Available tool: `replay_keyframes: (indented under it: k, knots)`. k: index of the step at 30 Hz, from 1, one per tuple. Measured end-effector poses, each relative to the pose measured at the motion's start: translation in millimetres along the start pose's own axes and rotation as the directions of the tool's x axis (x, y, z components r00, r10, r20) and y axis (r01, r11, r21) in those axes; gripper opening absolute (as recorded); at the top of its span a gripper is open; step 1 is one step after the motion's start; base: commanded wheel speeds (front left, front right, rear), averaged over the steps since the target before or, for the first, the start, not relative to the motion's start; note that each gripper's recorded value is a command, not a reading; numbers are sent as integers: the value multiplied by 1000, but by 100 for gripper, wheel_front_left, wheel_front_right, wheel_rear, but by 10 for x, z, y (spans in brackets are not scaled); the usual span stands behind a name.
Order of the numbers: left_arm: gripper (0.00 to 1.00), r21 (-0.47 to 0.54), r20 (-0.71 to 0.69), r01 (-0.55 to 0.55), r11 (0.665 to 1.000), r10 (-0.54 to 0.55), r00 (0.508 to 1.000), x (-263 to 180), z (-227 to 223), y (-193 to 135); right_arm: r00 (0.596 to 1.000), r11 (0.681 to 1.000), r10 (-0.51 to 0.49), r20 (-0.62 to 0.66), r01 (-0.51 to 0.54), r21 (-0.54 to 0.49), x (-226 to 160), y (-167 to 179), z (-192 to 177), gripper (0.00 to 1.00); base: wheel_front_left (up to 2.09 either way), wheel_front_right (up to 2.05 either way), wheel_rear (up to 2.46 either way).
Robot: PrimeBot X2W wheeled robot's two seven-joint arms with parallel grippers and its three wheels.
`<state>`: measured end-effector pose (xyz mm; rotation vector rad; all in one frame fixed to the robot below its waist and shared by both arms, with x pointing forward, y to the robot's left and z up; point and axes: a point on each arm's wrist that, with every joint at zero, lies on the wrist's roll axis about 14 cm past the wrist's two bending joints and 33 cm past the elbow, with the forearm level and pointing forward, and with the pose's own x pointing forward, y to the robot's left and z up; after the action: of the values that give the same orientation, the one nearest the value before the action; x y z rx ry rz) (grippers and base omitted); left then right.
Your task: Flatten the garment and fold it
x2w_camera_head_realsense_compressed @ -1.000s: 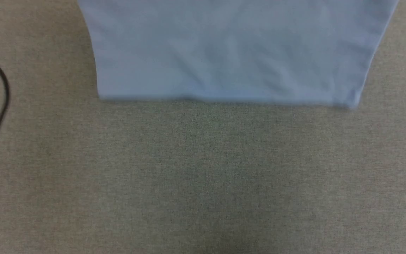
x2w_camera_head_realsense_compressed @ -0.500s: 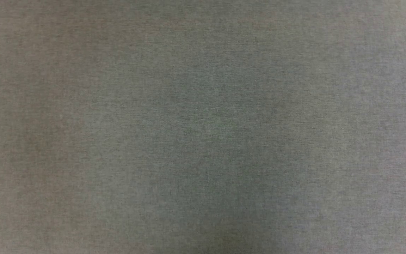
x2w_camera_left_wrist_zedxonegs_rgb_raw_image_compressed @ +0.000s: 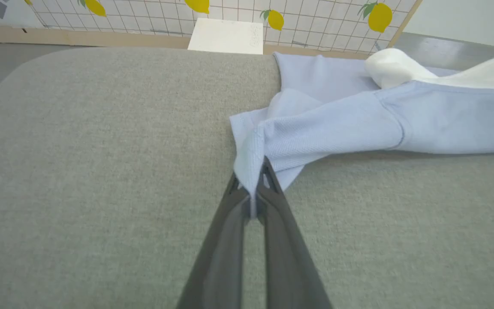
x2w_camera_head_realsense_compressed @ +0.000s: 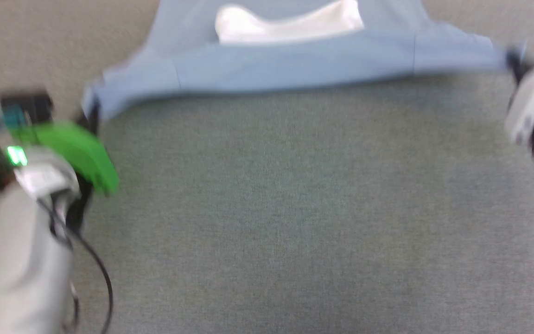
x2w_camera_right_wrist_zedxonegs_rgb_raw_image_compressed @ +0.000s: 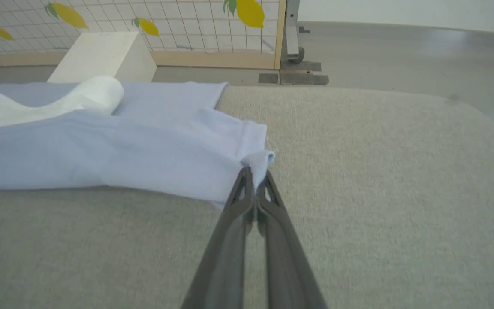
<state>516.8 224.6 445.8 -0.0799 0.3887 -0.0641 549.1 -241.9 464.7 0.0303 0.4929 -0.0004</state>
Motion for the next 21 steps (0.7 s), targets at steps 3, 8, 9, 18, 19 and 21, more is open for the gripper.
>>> replay_keyframes:
  k: [3,8,9,18,19,21]
  knots:
    - [0,-84,-52,2,996,-6,999,-328,-244,-72,998,999,-7,-57,10,44,-318,-51,-292,0,0,0,0]
    - [0,-217,-111,-33,976,9,994,-870,-583,-153,991,991,-31,-132,48,128,-879,-104,-735,0,0,0,0]
    - [0,-246,-124,-42,968,11,992,-972,-652,-175,989,987,-40,-143,61,146,-989,-119,-812,0,0,0,0]
    - [0,-387,-253,-143,911,45,966,-1661,-1190,-242,946,963,-124,-300,188,192,-1709,-343,-1442,0,0,0,0]
    - [0,-390,-273,-160,907,52,961,-1732,-1256,-231,939,960,-127,-321,198,199,-1769,-368,-1517,0,0,0,0]
    - [0,-392,-303,-198,898,77,950,-1854,-1357,-181,927,955,-138,-349,218,201,-1861,-420,-1640,0,0,0,0]
